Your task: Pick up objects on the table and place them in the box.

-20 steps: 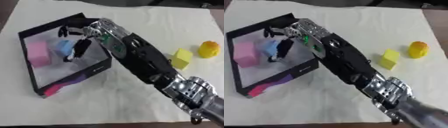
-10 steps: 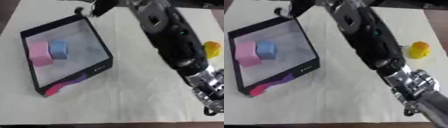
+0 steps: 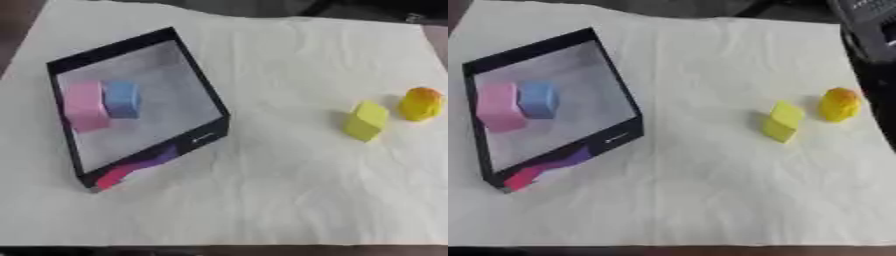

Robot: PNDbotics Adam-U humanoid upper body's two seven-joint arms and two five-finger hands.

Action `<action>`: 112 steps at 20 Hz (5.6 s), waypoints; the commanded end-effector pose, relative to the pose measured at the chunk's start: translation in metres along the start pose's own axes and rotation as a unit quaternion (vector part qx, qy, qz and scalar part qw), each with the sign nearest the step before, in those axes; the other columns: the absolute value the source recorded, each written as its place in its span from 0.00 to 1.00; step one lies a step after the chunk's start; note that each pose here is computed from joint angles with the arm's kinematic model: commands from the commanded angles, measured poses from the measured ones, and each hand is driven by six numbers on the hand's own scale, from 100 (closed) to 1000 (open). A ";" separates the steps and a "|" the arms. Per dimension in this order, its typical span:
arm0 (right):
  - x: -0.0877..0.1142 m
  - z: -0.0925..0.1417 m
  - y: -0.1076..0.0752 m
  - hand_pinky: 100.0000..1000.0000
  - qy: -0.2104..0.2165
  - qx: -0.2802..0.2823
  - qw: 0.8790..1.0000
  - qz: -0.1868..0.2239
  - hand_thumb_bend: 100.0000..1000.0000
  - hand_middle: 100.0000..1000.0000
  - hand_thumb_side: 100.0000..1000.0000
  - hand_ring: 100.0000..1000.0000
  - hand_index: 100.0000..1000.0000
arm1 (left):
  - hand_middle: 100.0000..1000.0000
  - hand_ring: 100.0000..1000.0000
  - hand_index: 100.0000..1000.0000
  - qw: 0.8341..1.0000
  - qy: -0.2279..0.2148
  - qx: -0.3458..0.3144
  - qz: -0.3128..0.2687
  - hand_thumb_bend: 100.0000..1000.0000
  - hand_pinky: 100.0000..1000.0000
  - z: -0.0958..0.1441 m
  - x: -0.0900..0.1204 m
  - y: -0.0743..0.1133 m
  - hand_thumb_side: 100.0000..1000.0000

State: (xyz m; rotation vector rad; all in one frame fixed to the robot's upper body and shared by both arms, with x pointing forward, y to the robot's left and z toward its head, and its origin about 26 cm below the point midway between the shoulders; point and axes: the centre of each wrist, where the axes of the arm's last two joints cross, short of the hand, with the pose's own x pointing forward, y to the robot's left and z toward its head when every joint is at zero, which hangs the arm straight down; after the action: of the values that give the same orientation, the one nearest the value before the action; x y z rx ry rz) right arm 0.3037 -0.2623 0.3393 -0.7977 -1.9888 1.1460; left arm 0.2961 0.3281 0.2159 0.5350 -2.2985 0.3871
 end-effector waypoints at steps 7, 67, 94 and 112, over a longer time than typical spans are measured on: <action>-0.042 0.049 0.007 0.89 0.066 0.035 0.996 0.049 0.41 0.79 0.33 0.84 0.88 | 0.72 0.63 0.79 1.000 -0.014 -0.002 -0.012 0.26 0.67 -0.006 0.005 0.005 0.43; -0.145 0.112 0.092 0.89 0.306 0.203 0.930 0.016 0.44 0.79 0.41 0.85 0.90 | 0.72 0.62 0.79 1.000 0.018 -0.001 -0.007 0.22 0.66 0.002 -0.005 0.002 0.47; -0.143 0.110 0.096 0.82 0.304 0.203 0.931 -0.009 0.29 0.49 0.01 0.69 0.66 | 0.72 0.63 0.79 1.000 0.020 -0.003 -0.003 0.21 0.67 0.003 -0.006 0.002 0.48; 0.024 -0.007 -0.041 0.77 -0.043 0.037 0.998 -0.004 0.17 0.40 0.00 0.59 0.57 | 0.72 0.63 0.80 1.000 0.016 -0.021 -0.015 0.22 0.67 0.003 -0.005 0.003 0.45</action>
State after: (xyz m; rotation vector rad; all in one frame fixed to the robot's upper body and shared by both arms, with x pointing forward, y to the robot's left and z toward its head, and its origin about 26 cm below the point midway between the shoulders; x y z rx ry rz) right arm 0.2880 -0.2657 0.3847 -0.7451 -2.0209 1.2333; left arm 0.2979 0.3288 0.1990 0.5213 -2.2239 0.3706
